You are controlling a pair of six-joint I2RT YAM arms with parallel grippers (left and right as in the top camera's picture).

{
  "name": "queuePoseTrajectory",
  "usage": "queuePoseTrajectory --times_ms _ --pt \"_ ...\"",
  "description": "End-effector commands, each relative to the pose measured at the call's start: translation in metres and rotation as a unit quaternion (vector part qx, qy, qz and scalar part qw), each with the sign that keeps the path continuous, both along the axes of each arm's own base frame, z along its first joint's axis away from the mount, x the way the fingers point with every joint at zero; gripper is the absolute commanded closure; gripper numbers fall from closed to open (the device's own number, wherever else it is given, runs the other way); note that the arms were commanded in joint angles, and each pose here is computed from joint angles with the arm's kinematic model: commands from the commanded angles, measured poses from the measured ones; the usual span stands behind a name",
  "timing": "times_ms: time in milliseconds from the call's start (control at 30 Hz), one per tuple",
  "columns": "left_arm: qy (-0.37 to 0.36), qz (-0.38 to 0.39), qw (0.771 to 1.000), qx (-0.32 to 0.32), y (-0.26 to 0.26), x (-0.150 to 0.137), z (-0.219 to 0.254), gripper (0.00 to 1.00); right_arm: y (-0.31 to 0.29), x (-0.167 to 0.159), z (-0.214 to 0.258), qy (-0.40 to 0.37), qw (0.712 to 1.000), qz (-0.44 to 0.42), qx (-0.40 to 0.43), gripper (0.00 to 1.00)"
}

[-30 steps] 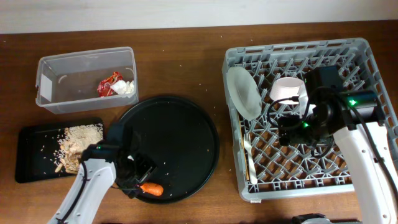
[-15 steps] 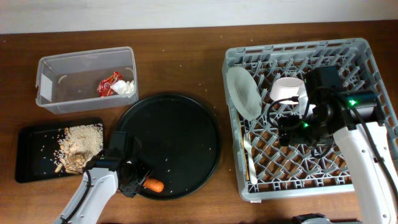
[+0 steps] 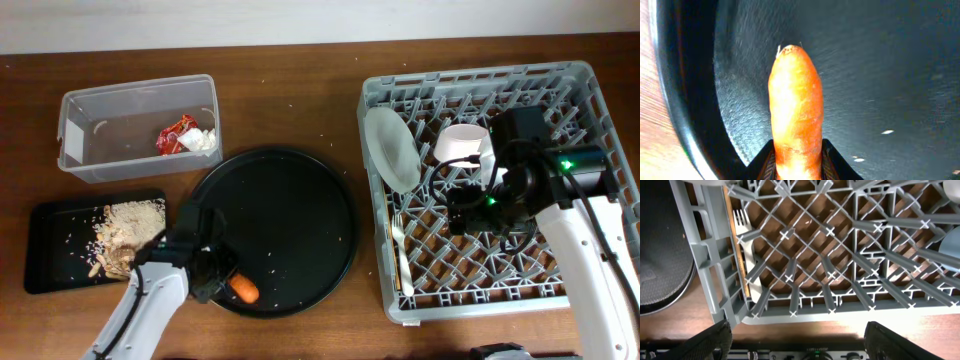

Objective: Sort waste into correct bins and load items into the dishwasher rack

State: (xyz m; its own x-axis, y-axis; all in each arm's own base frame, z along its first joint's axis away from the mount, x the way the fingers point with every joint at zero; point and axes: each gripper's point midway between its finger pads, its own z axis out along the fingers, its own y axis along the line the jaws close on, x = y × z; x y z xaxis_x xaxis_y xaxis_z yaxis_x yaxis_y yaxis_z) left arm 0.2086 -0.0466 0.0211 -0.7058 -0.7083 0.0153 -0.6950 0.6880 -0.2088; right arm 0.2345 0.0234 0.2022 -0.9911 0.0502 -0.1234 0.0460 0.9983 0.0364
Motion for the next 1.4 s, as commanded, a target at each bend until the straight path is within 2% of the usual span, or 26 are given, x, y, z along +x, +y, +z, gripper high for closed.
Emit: queuePoseTrajectory --times_ms 0,100,200,333,467,567,733,1000,1067,1100,1167,1233,1300,1367 --pt "-0.083 -0.041 0.995 0.048 0.01 0.042 0.053 0.76 -0.003 -0.001 -0.001 0.002 1.0 -0.004 -0.003 0.12" --pt "-0.129 -0.037 0.986 0.094 0.035 0.067 0.098 0.76 -0.003 -0.001 -0.001 0.002 1.0 -0.004 -0.003 0.12" --pt "-0.142 0.024 0.984 0.109 0.078 0.075 0.113 0.76 -0.003 -0.001 -0.001 0.002 1.0 -0.004 -0.003 0.12" --pt "-0.129 0.175 0.967 0.137 0.17 0.052 0.114 0.75 -0.003 -0.001 -0.001 0.002 1.0 -0.004 -0.003 0.13" --pt "-0.108 0.289 0.939 0.15 0.231 0.019 0.109 0.75 -0.003 -0.001 -0.001 0.002 1.0 -0.004 -0.003 0.13" --pt "-0.083 0.324 0.931 0.146 0.252 0.009 0.093 0.75 -0.003 -0.001 -0.001 0.003 1.0 -0.004 -0.003 0.12" --pt "-0.039 0.334 0.933 0.127 0.267 0.013 0.051 0.75 -0.003 -0.002 -0.002 0.005 1.0 -0.004 -0.003 0.12" --pt "0.015 0.329 0.938 0.103 0.266 0.012 0.01 0.73 -0.003 -0.003 -0.002 0.007 1.0 -0.004 -0.003 0.12" --pt "0.017 0.329 0.939 0.102 0.265 0.011 0.009 0.45 -0.003 -0.004 -0.002 0.008 1.0 -0.004 -0.003 0.12" --pt "0.017 0.329 0.939 0.1 0.265 0.011 0.009 0.42 -0.003 -0.004 -0.002 0.008 1.0 -0.004 -0.003 0.12" --pt "0.017 0.328 0.94 0.093 0.262 0.012 0.009 0.39 -0.003 -0.004 -0.002 0.009 1.0 -0.004 -0.003 0.13" --pt "-0.008 0.324 0.944 0.059 0.254 0.024 0.017 0.39 -0.003 -0.005 -0.002 0.012 1.0 -0.004 -0.004 0.12" --pt "-0.041 0.318 0.946 0.044 0.253 0.038 0.043 0.38 -0.003 -0.006 -0.002 0.013 1.0 -0.004 -0.004 0.12" --pt "-0.09 0.274 0.956 0.054 0.245 0.056 0.08 0.37 -0.002 -0.004 -0.002 0.009 1.0 -0.004 -0.002 0.1"
